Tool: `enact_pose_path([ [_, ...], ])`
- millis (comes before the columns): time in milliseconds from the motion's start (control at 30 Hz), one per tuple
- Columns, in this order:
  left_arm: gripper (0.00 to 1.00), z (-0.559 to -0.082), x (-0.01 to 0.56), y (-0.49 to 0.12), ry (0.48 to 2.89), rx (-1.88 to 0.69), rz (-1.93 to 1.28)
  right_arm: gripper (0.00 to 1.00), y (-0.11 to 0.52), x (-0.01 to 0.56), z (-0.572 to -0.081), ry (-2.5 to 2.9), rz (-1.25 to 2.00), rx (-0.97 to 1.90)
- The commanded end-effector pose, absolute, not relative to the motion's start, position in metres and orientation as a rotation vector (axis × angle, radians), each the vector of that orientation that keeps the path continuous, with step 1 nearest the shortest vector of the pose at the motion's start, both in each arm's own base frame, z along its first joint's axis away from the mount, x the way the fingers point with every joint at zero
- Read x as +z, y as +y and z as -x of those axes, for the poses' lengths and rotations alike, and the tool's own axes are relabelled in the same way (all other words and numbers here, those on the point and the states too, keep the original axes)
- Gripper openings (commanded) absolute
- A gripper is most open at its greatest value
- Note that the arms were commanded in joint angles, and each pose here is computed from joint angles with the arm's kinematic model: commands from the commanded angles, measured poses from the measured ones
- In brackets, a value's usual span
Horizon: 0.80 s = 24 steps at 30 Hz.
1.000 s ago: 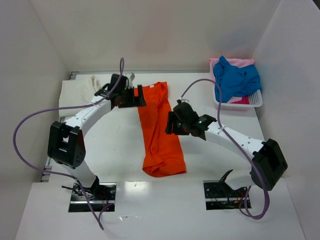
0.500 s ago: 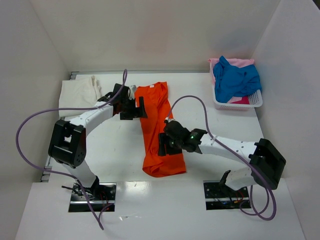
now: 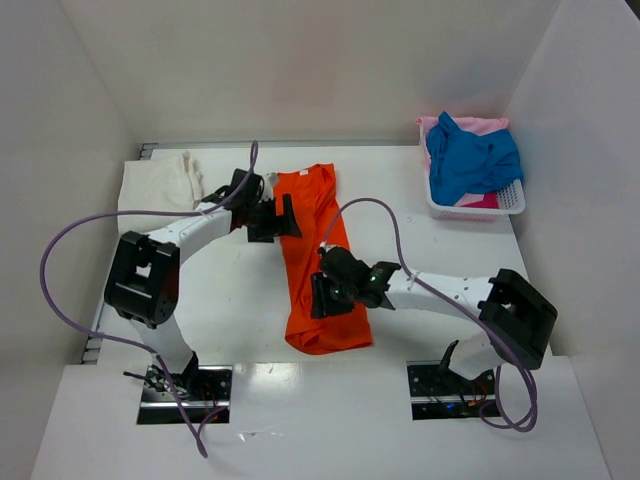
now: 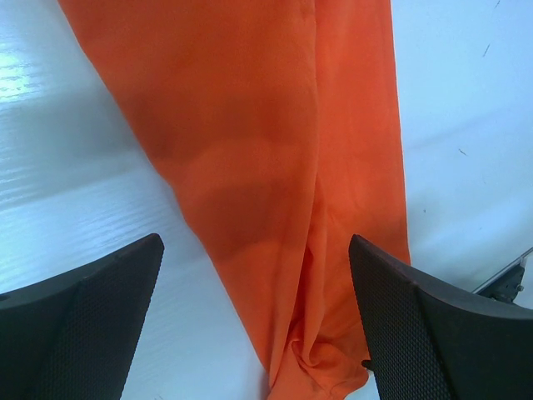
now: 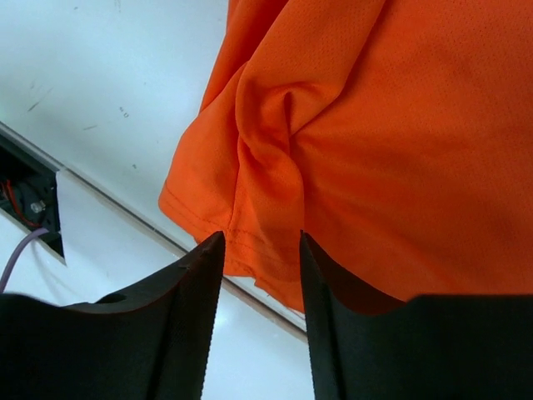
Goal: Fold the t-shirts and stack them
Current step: Rotate the tshirt 90 degrees
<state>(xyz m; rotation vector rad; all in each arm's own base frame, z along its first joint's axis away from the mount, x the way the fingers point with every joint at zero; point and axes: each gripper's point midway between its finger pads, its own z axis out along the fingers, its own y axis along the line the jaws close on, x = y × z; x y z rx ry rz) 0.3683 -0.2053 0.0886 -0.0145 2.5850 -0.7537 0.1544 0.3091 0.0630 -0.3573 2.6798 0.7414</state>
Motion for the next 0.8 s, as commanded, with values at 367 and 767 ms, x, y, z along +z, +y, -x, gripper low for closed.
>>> enact_pose_path([
  [367,0.99,-0.37,0.072,-0.218,2.608,-0.822,-0.006,0.07,0.31,0.088,-0.158,2.589,0.319,0.792],
  [767,0.94,-0.375,0.06,-0.23,2.621,-0.872,-0.032,0.0,0.262,0.082,-0.13,2.665,0.209,0.732],
])
